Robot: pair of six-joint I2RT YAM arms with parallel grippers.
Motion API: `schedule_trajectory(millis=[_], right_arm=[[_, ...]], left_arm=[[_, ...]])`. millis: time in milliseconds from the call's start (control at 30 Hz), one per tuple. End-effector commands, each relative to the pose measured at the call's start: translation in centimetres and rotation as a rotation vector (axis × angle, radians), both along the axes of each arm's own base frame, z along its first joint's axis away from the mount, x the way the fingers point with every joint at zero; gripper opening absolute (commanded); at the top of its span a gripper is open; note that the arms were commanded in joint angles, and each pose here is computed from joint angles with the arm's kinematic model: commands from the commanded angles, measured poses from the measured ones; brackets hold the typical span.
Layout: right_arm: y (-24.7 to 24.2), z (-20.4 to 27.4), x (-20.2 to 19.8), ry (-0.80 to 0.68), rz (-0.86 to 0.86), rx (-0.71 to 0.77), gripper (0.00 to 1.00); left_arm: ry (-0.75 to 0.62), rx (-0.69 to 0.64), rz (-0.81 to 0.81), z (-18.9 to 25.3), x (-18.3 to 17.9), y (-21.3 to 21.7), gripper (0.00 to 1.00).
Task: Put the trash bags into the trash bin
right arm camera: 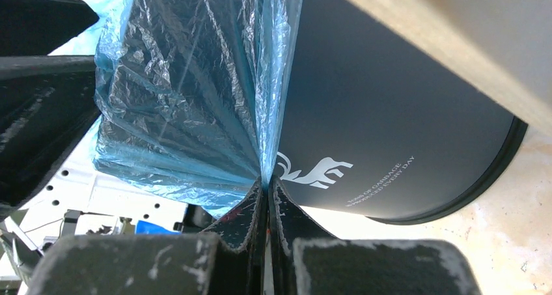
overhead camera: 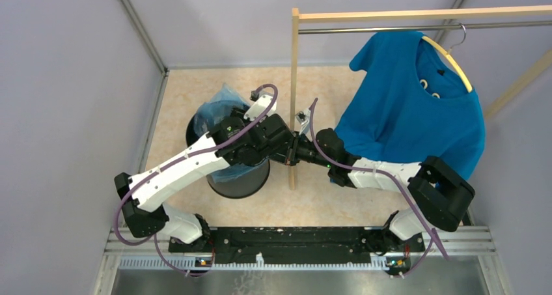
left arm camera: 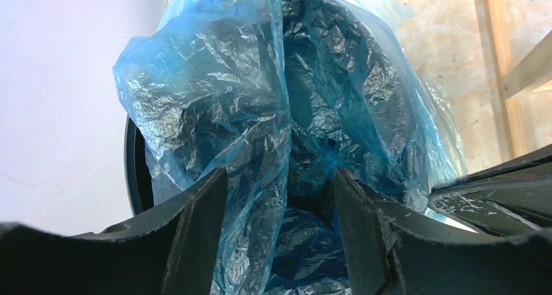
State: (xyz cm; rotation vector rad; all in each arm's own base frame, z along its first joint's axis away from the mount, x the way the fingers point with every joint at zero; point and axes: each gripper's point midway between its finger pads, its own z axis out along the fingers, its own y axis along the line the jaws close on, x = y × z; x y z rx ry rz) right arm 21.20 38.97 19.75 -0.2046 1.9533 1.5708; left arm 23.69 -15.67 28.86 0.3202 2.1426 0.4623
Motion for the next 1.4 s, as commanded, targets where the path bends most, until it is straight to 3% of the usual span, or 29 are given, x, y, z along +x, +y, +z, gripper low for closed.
schedule_trajectory(millis=[0,167,367,567,733,933,1133,1367], right_arm=[[0.9,2.1,-0.1,-0.050,0.049,0.050,0.00],[0.9,2.0,-0.2,-0.047,0.053,0.053,0.00],[0.8,1.9,-0.3,-0.041,0.050,0.053,0.00],[0.8,1.9,-0.3,-0.039,0.051,0.057,0.00],[1.1,2.4,-0.2,-0.041,0.055,0.067,0.00],[1.5,3.5,0.0,-0.060,0.065,0.078,0.00],[1.7,3.4,0.0,-0.055,0.073,0.082,0.00],[1.7,3.0,0.0,-0.049,0.070,0.073,0.00]], left_arm=[[-0.051,0.006,0.020,0.2,0.4,0.7,0.67],[-0.048,0.066,0.077,-1.0,0.9,2.1,0.63],[-0.084,0.176,0.157,-1.2,1.5,4.2,0.71],[-0.105,0.224,0.272,-1.4,2.4,7.6,0.66],[-0.165,0.153,0.284,0.8,3.2,9.1,0.53],[-0.228,-0.062,0.235,2.9,3.9,11.0,0.33],[-0.191,-0.056,0.301,1.3,3.0,13.9,0.20],[-0.201,-0.197,0.323,0.1,1.9,14.9,0.15]])
